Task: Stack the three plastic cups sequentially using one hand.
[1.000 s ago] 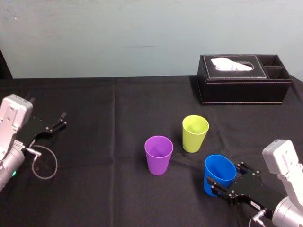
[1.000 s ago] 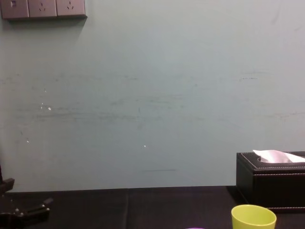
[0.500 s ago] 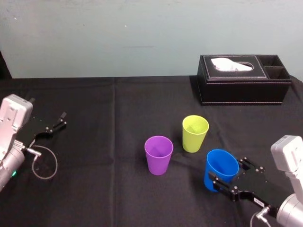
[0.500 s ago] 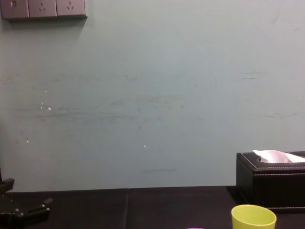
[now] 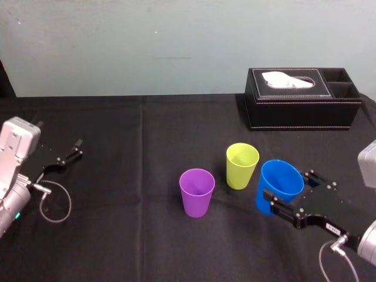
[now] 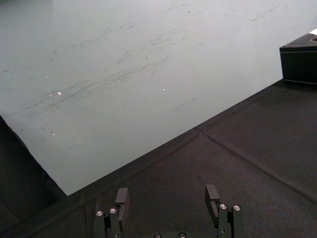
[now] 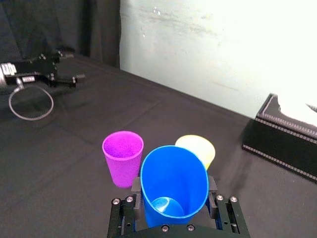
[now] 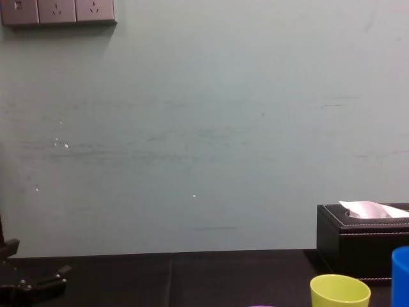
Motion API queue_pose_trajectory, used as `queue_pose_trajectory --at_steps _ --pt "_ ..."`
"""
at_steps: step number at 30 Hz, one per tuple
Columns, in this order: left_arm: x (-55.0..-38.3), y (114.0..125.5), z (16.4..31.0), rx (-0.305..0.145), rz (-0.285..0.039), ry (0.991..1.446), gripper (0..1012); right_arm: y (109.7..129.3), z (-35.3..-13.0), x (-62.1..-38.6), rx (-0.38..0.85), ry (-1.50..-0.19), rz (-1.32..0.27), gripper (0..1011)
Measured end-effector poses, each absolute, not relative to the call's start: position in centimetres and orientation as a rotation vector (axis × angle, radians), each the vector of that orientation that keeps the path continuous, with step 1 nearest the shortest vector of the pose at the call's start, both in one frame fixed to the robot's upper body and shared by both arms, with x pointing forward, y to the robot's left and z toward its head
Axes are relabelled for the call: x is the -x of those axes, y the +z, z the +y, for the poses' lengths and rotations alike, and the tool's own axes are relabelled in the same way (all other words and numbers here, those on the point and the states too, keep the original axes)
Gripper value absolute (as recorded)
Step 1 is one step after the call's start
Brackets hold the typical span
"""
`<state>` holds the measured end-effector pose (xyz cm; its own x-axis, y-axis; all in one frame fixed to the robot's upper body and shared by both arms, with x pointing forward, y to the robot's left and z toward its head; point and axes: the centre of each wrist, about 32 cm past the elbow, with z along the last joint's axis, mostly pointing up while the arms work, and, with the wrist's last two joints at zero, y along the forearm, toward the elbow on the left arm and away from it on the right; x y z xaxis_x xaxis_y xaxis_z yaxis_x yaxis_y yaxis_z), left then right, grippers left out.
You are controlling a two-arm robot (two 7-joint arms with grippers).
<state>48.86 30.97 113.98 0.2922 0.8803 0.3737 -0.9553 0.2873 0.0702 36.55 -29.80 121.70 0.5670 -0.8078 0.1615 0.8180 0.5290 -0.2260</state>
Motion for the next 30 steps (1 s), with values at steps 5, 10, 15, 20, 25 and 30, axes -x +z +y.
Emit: queue_pose_trajectory --at_steps 5,10,15,20,25,30 --pt "-48.9 114.0 31.0 -0.304 -0.285 1.248 1010 122.9 -29.9 -37.0 0.279 -0.954 -0.056 743" --pt "-48.9 114.0 31.0 -0.304 -0.285 1.248 1010 124.2 -29.7 -37.8 0.277 -0.924 -0.08 744" --pt "-48.9 114.0 31.0 -0.304 -0.285 1.248 1010 125.1 -28.9 -38.6 0.274 -0.888 -0.097 743" --pt "-48.9 114.0 31.0 -0.304 -0.285 1.248 1010 125.6 -28.0 -39.4 0.272 -0.86 -0.105 744" --pt "-48.9 114.0 31.0 -0.304 -0.285 1.248 1010 125.7 -27.1 -40.4 0.278 -0.833 -0.098 744" --pt "-48.9 114.0 31.0 -0.304 -0.285 1.248 1010 125.7 -26.3 -41.1 0.279 -0.816 -0.09 743"
